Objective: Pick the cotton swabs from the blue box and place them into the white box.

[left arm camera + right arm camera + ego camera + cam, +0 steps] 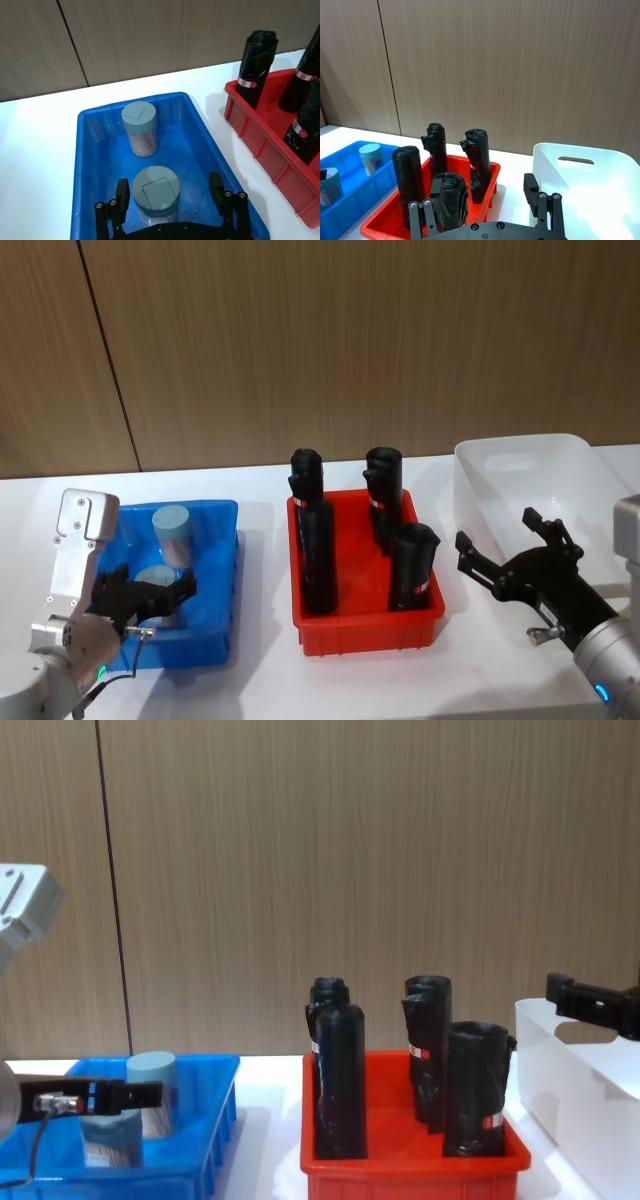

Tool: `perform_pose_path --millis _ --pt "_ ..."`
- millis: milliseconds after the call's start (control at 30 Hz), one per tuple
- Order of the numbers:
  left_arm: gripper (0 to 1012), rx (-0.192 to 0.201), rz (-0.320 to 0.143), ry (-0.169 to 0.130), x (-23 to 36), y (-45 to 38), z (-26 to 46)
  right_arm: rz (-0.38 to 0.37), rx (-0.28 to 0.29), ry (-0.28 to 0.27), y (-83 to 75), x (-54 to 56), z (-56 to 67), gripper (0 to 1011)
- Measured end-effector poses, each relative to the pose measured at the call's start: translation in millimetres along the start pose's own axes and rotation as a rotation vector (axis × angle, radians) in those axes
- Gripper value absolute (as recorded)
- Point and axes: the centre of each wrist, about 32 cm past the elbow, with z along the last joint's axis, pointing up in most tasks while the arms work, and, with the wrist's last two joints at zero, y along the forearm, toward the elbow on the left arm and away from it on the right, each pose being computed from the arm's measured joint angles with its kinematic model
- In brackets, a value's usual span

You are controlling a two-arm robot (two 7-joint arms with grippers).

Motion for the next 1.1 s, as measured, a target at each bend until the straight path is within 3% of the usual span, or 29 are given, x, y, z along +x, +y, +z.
perform_pose_path --millis 400,900,1100 --pt "1003 0.042 0.011 0.018 10.1 -14.3 0.0 0.000 0.000 0.000 0.0 0.0 0.0 1001" --pt "999 0.077 0.001 0.035 20.0 -29.2 -6.3 0.000 0.000 0.000 0.0 0.0 0.0 1002" --pt "867 0.083 -0.009 0.037 22.7 -33.3 -8.4 0.000 0.000 0.000 0.0 0.0 0.0 1002"
